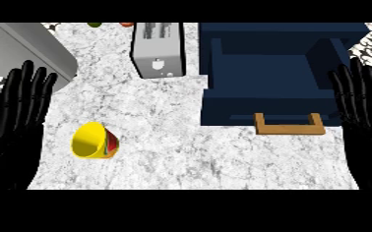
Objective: Pick up the cup, place it into the drawer and close the drawer
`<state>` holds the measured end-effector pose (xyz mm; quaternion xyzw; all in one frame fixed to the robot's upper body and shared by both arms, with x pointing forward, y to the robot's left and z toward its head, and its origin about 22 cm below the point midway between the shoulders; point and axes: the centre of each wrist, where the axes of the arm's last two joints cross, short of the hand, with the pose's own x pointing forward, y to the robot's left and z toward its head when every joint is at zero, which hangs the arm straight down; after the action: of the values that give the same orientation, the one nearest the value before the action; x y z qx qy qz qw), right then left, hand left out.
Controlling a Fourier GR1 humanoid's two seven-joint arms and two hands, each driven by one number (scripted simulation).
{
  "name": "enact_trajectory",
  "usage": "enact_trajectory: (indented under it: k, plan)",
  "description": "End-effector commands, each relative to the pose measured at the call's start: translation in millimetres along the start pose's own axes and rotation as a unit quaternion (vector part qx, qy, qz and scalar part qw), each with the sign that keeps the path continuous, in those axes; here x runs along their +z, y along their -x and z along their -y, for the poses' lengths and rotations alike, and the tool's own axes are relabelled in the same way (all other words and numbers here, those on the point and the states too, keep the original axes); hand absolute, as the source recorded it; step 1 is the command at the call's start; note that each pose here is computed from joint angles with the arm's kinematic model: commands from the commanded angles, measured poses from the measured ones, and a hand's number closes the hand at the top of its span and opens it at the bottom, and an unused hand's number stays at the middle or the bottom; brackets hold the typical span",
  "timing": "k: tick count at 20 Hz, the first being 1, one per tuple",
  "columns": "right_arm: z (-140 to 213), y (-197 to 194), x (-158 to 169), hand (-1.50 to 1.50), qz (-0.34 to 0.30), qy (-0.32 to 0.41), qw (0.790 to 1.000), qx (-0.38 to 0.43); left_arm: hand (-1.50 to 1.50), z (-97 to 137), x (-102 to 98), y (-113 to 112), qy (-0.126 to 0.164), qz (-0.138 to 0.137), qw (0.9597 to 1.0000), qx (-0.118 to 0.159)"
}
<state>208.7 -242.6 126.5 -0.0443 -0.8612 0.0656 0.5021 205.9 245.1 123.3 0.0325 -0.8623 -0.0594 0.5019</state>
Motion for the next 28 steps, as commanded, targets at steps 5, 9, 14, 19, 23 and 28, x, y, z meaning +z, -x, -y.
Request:
enact_trajectory:
  k: [5, 9, 14, 19, 23, 28]
  plan:
    - [-22, -13, -1, -1.50, -0.001, -0.017, 0.999, -0.039, -1.50, -24, 23, 3, 0.073, 0.029, 0.9949, 0.064]
    - [-26, 0, 7, -1.50, -0.039, -0.036, 0.993, -0.104, -1.50, -11, 33, 1, 0.077, -0.040, 0.9821, 0.168]
    - [-4, -3, -10, -1.50, -0.030, -0.039, 0.995, -0.090, -1.50, -35, 26, 14, 0.076, -0.036, 0.9810, 0.175]
    - [-9, 9, -19, -1.50, -0.040, -0.045, 0.994, -0.089, -1.50, -22, -5, 8, 0.075, -0.041, 0.9808, 0.175]
    - [-1, 4, -9, -1.50, -0.039, -0.039, 0.994, -0.090, -1.50, -27, 27, 17, 0.066, -0.042, 0.9804, 0.181]
    - [-25, 0, -17, -1.50, -0.029, -0.041, 0.994, -0.099, -1.50, -16, 16, 35, 0.062, -0.057, 0.9826, 0.165]
